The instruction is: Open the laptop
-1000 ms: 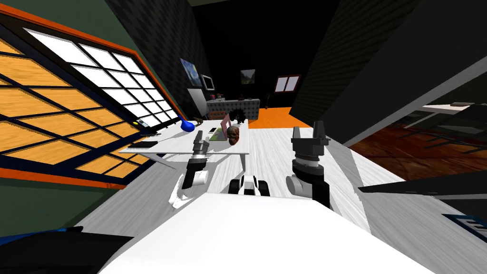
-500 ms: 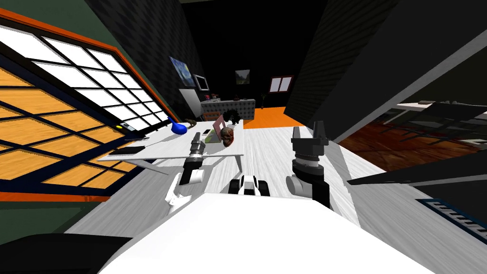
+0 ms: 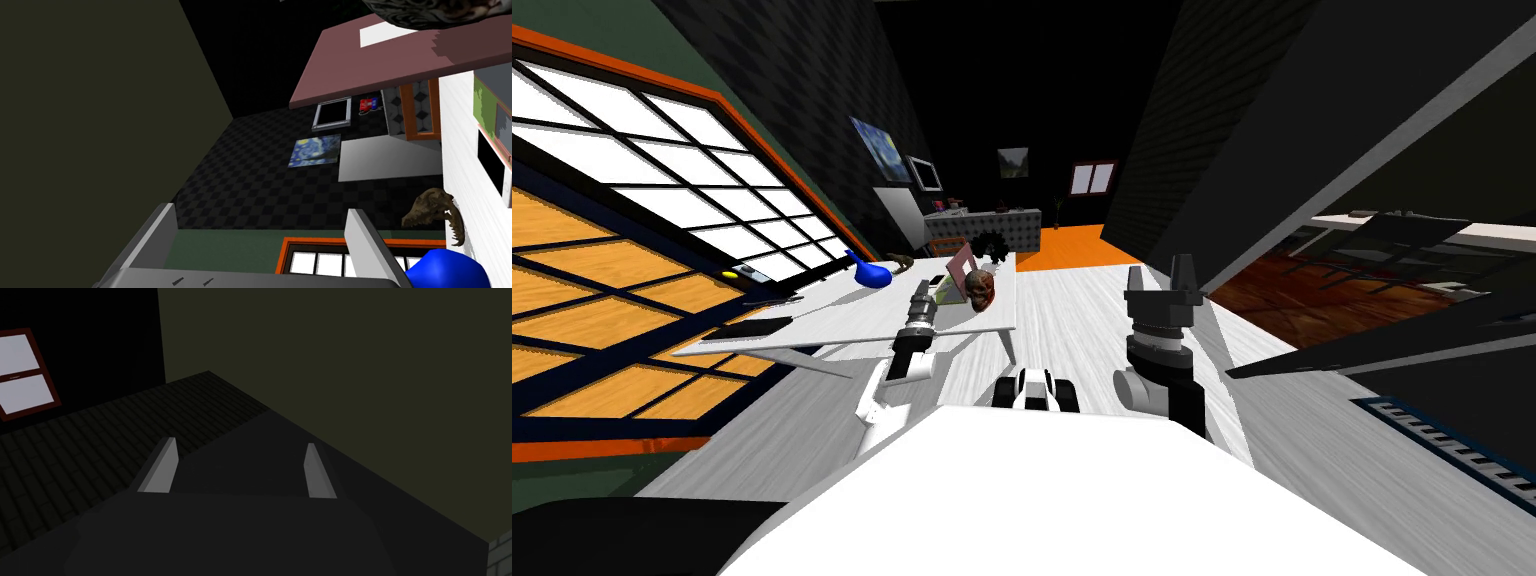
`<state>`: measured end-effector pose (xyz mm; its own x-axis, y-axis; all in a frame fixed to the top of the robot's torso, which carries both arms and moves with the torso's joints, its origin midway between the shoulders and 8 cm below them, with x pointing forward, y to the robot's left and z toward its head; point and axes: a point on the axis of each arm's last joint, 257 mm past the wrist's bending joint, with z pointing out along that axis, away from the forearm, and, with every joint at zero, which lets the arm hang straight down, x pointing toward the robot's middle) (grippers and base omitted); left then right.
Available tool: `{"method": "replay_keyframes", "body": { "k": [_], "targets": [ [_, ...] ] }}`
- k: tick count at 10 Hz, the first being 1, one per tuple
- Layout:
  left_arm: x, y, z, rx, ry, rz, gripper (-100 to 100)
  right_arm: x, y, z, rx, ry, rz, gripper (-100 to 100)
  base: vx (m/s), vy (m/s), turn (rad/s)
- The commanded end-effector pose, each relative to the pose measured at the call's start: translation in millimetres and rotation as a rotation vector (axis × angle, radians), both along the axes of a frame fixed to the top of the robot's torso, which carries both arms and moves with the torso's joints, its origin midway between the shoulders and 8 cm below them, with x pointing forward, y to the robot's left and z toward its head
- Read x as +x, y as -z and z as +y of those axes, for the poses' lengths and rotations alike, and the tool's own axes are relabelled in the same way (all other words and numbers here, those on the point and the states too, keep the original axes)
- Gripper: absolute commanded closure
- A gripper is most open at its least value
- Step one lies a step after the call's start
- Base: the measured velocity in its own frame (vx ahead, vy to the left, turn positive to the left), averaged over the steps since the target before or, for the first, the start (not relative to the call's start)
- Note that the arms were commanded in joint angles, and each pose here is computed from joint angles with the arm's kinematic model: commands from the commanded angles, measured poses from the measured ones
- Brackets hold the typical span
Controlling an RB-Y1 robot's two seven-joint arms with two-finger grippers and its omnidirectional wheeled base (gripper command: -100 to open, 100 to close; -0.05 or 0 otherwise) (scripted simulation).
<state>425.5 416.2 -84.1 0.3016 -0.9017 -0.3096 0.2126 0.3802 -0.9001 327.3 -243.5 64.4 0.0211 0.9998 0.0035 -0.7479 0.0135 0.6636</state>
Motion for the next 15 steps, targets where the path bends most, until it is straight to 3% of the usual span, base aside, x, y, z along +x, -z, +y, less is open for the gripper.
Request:
{"method": "replay_keyframes", "body": {
  "k": [1, 3, 7, 15],
  "targets": [
    [5.1, 9.8, 25.8, 0.021, -0.052, 0.049, -100, 0.0, 0.0, 0.0, 0.0, 0.0, 0.0, 0, 0.029, -0.046, -0.106],
    [7.6, 19.5, 57.8, 0.043, -0.117, 0.103, -100, 0.0, 0.0, 0.0, 0.0, 0.0, 0.0, 0, 0.03, -0.067, -0.136],
    [7.0, 29.9, 106.4, 0.071, -0.214, 0.178, -100, 0.0, 0.0, 0.0, 0.0, 0.0, 0.0, 0, 0.041, -0.072, -0.116],
    [-6.9, 32.0, 201.5, 0.112, -0.407, 0.297, -100, 0.0, 0.0, 0.0, 0.0, 0.0, 0.0, 0, 0.038, -0.054, -0.102]
  ]
}}
